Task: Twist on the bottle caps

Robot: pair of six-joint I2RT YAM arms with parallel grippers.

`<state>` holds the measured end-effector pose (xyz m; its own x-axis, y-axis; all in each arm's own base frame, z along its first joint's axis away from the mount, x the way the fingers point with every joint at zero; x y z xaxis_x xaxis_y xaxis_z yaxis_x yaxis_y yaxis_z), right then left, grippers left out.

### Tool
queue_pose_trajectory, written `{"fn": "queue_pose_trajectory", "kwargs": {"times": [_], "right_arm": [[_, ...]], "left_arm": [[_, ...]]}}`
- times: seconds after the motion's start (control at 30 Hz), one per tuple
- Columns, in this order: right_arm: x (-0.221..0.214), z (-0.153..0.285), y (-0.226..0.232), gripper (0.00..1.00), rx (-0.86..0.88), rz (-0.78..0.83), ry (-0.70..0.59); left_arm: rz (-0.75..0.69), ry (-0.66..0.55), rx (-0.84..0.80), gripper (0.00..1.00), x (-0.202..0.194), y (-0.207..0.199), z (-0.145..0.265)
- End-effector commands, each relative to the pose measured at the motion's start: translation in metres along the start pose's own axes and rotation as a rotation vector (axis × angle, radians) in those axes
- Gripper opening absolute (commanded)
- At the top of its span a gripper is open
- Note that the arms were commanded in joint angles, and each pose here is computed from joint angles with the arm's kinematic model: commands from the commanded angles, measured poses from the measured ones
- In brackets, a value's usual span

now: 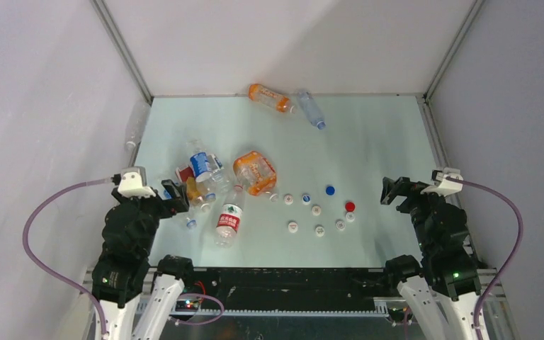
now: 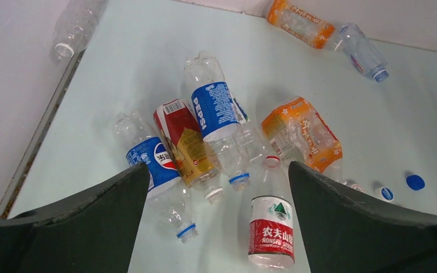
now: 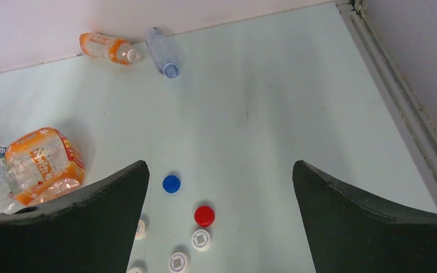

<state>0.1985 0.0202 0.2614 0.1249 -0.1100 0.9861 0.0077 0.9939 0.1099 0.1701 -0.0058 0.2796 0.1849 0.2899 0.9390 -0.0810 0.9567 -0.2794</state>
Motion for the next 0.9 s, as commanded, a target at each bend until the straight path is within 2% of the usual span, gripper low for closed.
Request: {"fn": "queue_pose_trajectory", "kwargs": {"times": [0.0, 0.13, 0.23, 0.4, 0.53, 0.67, 0.87], "right_arm": [[0.011, 0.002, 0.006, 1.00, 0.024, -0.017, -0.002], [0.004, 0.000, 0.010, 0.99, 0.040, -0.019, 0.044], [-0.006, -0.004, 0.014, 0.99, 0.047, -0.022, 0.128], [-0.027, -0.015, 0.021, 1.00, 0.028, -0.058, 0.327], [-0.029, -0.017, 0.032, 0.99, -0.002, -0.209, 0.443], [-0.031, -0.014, 0.069, 0.99, 0.205, -0.284, 0.472], [-0.045, -0.017, 0.076, 0.99, 0.300, -0.244, 0.448]], "left_arm": [[0.044, -0.013, -0.020, 1.00, 0.015, -0.009, 0.000], [0.057, 0.013, -0.018, 1.00, 0.015, -0.012, -0.002], [0.057, 0.087, -0.048, 1.00, 0.007, -0.019, -0.004], [0.073, 0.322, -0.140, 1.00, -0.019, -0.044, -0.011], [0.093, 0.533, -0.176, 1.00, -0.051, -0.057, -0.022], [0.041, 0.639, -0.143, 1.00, -0.079, -0.062, -0.037], [-0.077, 0.717, -0.035, 1.00, -0.112, -0.068, -0.058]]}}
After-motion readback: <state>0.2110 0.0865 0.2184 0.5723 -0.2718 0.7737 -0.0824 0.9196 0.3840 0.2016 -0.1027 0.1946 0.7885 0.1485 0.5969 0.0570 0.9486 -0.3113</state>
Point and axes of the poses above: each gripper's point midway between its finger pads, its own z axis back along the fingers, its own y axis along the line the jaws close on, x = y × z, the point moved 1 cm from there along z, back along the fingers, and after that the axes turned 7 degrees about z, right-handed, at the moved point
